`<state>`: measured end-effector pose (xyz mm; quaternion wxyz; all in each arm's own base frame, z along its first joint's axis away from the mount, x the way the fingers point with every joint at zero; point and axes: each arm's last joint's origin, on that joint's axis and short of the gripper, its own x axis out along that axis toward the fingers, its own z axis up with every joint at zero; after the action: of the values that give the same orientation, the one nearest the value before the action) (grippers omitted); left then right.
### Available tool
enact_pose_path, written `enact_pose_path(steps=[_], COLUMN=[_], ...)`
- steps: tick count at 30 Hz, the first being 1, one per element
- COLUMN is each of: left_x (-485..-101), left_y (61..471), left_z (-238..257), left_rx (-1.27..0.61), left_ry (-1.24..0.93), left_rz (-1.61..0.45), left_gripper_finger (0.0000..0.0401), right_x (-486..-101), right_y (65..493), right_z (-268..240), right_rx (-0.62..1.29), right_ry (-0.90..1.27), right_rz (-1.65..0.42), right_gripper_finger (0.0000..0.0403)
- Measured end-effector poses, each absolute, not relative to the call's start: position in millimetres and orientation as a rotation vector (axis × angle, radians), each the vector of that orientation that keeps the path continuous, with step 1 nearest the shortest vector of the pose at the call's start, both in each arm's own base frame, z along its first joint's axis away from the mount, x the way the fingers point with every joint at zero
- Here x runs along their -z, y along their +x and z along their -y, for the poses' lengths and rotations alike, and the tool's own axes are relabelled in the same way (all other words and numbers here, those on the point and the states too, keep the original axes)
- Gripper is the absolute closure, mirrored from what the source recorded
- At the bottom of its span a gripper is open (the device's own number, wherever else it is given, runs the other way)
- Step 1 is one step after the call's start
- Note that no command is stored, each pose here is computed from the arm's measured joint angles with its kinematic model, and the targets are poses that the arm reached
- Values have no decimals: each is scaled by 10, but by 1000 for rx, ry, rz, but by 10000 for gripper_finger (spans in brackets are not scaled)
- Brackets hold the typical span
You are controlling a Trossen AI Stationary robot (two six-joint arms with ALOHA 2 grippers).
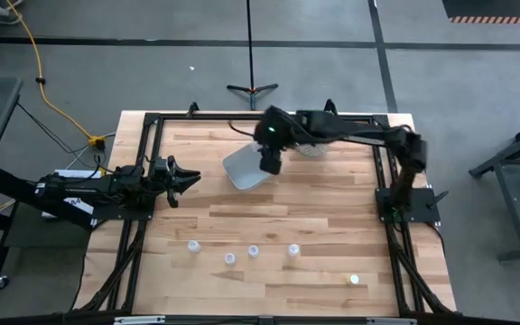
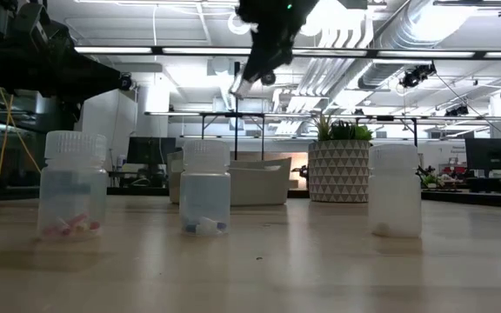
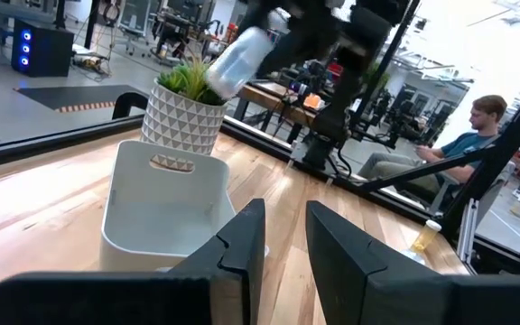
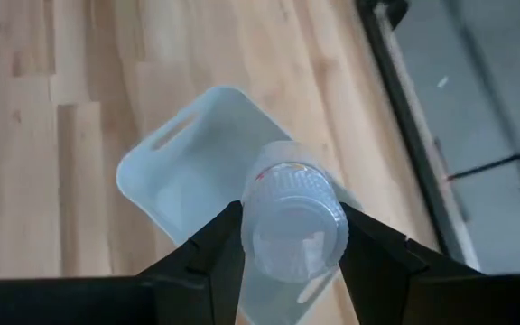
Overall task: Pick and place pill bottles into a basket
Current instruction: Put the transparent medicine bottle into the white bin
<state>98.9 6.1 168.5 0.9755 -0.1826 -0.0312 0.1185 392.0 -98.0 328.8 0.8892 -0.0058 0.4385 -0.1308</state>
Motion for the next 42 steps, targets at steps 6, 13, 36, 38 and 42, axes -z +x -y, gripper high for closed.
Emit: enact_pose_path(steps=[6,13,36,38,42], left_x=[-1685,-1685,-1684,-1685,-1685], left_y=[989,989,989,989,989], left_z=[-61,-61,-61,-62,-61], left_rx=[-239,-239,-241,-241,-241], left_ry=[-368,-368,-368,-368,-368], left_rz=[63,63,63,63,63], left_gripper_finger=[281,281,281,281,281], right_x=[-3083,-2737,-2018,-1964,-1907], right_y=[4091,4154,4305,4316,4327], right_z=[1296,1463,1504,1507,1510], right_rx=[255,210,174,167,170], right_ry=[83,202,231,230,241], right_rz=[-1092,-1200,-1423,-1435,-1447], right_gripper_finger=[252,261,262,262,254])
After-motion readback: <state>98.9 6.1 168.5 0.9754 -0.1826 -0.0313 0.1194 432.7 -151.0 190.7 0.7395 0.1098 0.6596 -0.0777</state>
